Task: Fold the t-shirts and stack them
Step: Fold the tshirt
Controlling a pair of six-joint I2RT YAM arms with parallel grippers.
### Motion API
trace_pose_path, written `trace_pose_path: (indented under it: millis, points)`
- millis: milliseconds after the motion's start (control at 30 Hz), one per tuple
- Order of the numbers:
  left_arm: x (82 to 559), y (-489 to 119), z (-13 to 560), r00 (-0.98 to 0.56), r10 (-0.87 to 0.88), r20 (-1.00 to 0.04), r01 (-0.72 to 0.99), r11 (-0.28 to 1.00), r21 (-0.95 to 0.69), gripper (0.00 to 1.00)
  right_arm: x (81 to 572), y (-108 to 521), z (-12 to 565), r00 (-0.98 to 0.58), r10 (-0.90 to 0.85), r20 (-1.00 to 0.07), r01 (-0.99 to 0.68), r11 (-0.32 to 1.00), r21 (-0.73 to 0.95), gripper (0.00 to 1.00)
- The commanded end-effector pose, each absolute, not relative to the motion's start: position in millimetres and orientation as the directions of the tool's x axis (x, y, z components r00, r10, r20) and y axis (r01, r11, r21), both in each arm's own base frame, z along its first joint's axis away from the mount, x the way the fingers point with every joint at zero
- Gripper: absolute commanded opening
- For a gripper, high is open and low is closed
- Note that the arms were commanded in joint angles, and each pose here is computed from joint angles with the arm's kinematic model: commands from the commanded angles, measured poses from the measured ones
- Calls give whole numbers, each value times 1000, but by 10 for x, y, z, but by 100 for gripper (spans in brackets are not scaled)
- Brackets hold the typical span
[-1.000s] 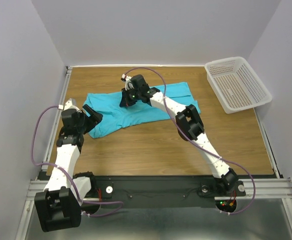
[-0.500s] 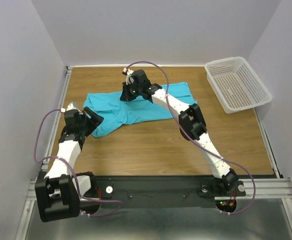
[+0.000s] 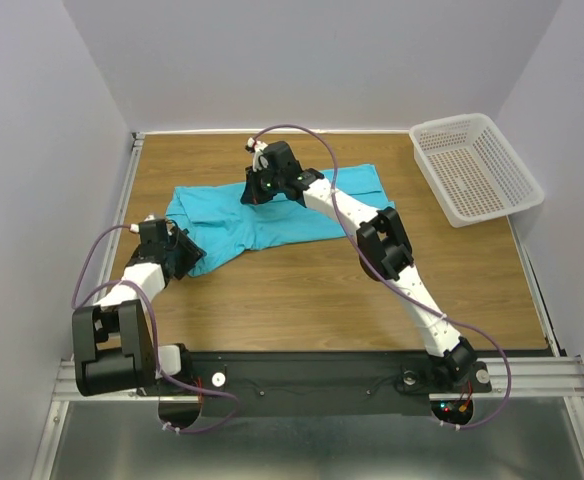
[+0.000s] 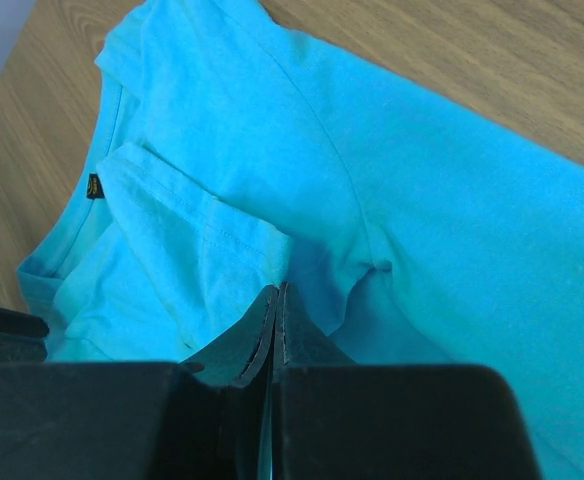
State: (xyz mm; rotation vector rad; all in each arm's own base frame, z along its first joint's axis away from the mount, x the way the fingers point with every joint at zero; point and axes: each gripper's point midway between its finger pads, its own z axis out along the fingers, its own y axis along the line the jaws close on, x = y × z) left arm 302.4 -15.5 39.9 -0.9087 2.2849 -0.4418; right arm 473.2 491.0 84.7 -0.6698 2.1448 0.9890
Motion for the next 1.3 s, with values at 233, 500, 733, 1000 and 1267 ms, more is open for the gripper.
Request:
trace_pose_path:
  millis: [233, 500, 733, 1000, 1267]
  points:
    - [3174, -7, 339, -590, -659, -467, -496, 752, -433, 50, 4867, 4913, 1438, -559, -90, -824, -712, 562, 422, 1]
    - [3026, 45, 179, -575, -709, -409, -559, 705, -437, 17, 4955, 4784, 1498, -552, -75, -830, -688, 604, 403, 1]
    - [2978, 167, 186, -533, -744, -402, -594, 668, -449, 2, 5001, 4641, 1385, -570, -76, -818, -653, 647, 394, 1]
    - [2943, 192, 204, -533, -748, -396, -599, 664, -448, 2, 5042, 4574, 1226, -584, -79, -808, -621, 684, 383, 1]
    - [2949, 199, 235, -531, -745, -404, -594, 667, -450, 2, 5130, 4392, 1180, -574, -72, -816, -561, 760, 328, 1]
